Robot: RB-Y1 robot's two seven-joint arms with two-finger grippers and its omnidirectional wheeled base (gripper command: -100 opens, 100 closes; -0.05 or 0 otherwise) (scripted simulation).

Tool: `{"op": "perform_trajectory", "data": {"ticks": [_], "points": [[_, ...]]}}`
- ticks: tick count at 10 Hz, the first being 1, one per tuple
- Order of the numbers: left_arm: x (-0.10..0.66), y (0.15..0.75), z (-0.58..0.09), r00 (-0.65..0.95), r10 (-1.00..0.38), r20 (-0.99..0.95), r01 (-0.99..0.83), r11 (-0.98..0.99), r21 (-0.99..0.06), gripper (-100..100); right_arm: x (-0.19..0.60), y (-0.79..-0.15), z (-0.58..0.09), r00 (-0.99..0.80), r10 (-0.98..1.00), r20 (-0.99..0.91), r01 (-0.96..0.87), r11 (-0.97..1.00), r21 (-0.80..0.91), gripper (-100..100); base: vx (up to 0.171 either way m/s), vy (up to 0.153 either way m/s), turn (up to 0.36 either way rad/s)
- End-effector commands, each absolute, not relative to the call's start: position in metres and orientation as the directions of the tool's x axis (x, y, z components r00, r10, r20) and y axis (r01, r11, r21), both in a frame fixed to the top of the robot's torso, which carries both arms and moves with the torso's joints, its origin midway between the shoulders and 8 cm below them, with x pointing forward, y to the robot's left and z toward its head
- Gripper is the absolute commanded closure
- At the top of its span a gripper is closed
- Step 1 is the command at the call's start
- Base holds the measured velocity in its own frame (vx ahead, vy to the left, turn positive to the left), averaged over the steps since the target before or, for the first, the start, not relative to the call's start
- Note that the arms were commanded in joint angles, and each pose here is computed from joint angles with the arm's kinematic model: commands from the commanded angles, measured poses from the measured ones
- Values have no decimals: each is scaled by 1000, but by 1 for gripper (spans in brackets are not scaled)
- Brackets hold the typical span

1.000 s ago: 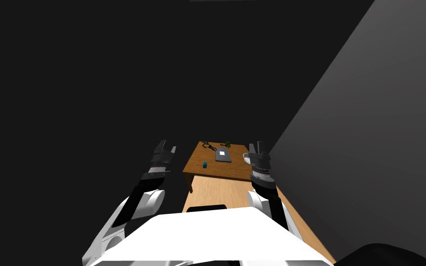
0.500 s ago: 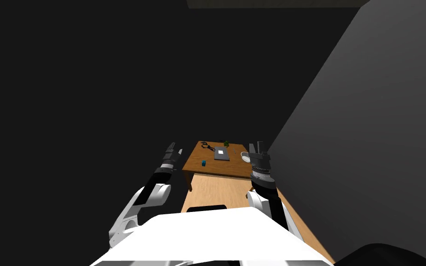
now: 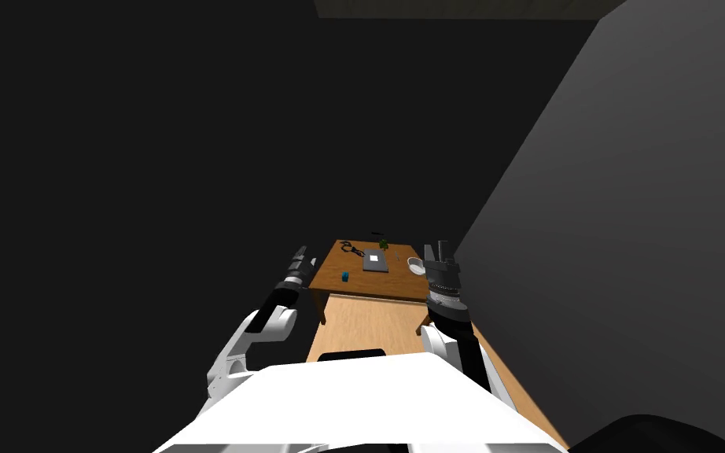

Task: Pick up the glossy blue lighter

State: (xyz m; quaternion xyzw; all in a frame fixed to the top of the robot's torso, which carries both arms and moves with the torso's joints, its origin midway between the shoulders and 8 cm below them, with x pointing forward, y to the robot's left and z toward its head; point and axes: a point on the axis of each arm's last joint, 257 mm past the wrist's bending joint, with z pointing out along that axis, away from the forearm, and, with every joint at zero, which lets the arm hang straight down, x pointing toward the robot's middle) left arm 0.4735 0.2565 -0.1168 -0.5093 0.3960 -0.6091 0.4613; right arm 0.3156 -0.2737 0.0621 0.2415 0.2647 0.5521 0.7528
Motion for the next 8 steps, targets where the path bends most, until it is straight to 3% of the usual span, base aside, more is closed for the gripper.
{"op": "perform_trajectory", "data": {"ticks": [1, 8], "points": [[480, 255, -128, -50, -963, 264, 123, -268, -956, -100, 316, -274, 62, 250, 959, -132, -703, 274, 656, 0, -17, -14, -8], [510, 237, -200, -16, -952, 304, -102, -301, -948, -100, 316, -274, 62, 250, 959, -132, -703, 274, 656, 0, -6, -16, -22]]}}
